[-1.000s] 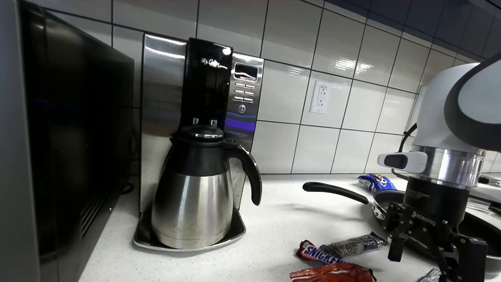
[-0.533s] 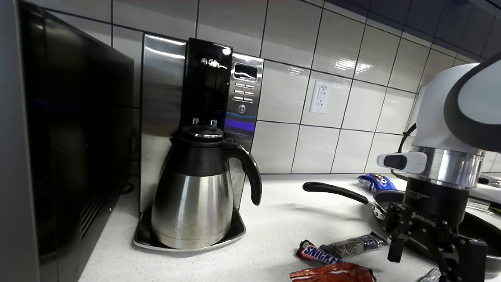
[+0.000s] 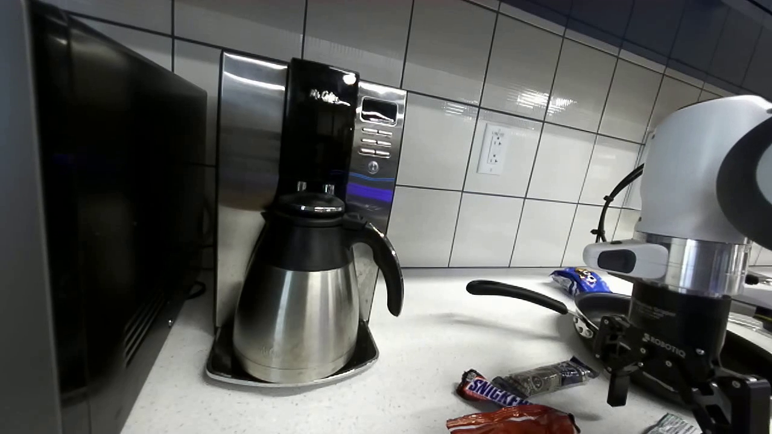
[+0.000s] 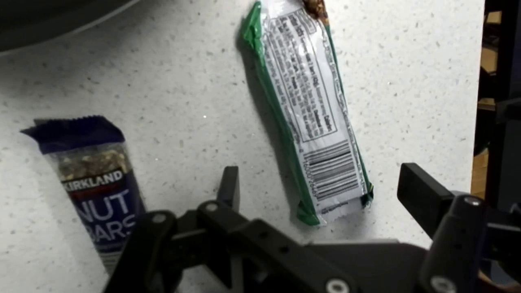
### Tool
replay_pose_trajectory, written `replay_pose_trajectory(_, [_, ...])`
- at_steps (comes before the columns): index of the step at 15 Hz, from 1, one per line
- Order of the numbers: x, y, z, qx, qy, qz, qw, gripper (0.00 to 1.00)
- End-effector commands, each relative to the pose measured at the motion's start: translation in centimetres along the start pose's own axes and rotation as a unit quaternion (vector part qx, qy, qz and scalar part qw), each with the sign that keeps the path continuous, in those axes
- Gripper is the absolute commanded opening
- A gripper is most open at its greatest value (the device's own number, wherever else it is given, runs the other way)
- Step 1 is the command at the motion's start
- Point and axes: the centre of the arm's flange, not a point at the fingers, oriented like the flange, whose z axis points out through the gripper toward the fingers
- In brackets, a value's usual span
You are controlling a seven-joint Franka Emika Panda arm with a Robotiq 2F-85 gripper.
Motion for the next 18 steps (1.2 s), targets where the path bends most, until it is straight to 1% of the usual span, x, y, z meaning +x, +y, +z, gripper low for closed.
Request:
replay_pose_trajectory(1, [0.3, -2.2, -1.0, -0.031, -0.023, -0.023, 0.999, 1.0])
replay_pose_trajectory(7, [0.0, -3.6, -0.1, -0.064, -0.034, -0.045, 0.9964, 1.0])
replay_pose_trajectory(16, [-1.6, -3.9, 0.8, -0.073, -0.032, -0.038, 0.9961, 1.0])
replay_pose_trajectory(17, [-1.6, -3.9, 0.9, -0.074, -0.033, -0.038, 0.996, 0.75])
replay_pose_trajectory(18, [-1.7, -3.9, 0.9, -0.075, -0.034, -0.038, 0.9959, 0.74])
